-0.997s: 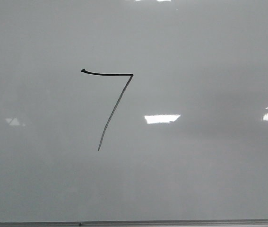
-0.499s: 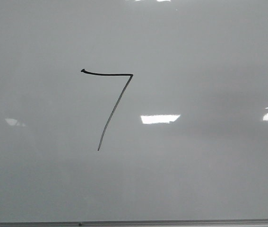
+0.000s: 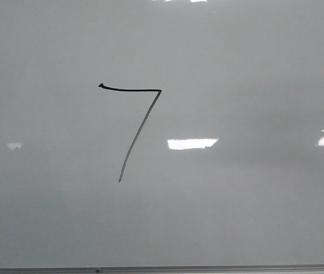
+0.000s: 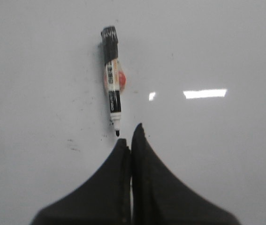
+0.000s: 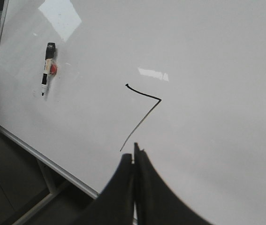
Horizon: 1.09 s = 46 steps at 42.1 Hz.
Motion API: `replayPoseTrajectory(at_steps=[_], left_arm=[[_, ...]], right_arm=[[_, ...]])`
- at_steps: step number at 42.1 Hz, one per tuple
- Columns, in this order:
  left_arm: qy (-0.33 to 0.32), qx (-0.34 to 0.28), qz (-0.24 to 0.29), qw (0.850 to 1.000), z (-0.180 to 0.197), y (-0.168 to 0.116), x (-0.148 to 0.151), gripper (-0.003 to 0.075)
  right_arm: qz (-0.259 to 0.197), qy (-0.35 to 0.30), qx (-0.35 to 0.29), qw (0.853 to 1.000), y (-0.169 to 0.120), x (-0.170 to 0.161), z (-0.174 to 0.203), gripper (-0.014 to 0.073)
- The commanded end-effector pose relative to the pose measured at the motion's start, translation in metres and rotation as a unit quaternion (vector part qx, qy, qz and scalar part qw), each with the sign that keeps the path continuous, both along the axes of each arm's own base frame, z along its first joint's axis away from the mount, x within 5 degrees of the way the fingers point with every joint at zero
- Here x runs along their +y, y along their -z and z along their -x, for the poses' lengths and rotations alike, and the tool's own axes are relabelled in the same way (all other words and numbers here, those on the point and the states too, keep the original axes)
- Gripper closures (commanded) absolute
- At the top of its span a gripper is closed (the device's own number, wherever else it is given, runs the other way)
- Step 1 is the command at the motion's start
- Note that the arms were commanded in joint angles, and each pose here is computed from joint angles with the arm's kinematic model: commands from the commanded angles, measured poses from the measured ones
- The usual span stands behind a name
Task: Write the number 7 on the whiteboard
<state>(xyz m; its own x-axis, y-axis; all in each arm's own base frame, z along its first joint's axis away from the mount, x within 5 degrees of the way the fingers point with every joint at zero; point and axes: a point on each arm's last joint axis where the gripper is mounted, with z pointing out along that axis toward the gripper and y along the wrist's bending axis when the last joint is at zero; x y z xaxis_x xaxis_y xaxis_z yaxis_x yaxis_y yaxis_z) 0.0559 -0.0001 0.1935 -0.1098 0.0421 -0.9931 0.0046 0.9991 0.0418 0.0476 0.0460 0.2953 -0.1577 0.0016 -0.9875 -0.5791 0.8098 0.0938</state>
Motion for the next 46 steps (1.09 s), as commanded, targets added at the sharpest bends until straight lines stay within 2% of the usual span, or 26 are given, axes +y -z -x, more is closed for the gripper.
replayPoseTrajectory(at_steps=[1,39,46], left_arm=[[-0.001,-0.056,0.005,0.998,0.0006,-0.0088,0.0001,0.0741],[-0.001,-0.057,0.005,0.998,0.0006,-0.0090,0.0001,0.0741],[-0.001,-0.057,0.005,0.998,0.0006,-0.0090,0.0001,0.0741]], right_arm=[[-0.024,0.017,-0.022,0.999,-0.0120,-0.0021,-0.0013,0.0663],[-0.022,0.016,-0.022,0.999,-0.0118,-0.0020,-0.0012,0.0663],[-0.002,0.057,-0.057,0.997,-0.0050,-0.0089,-0.0047,0.0663]])
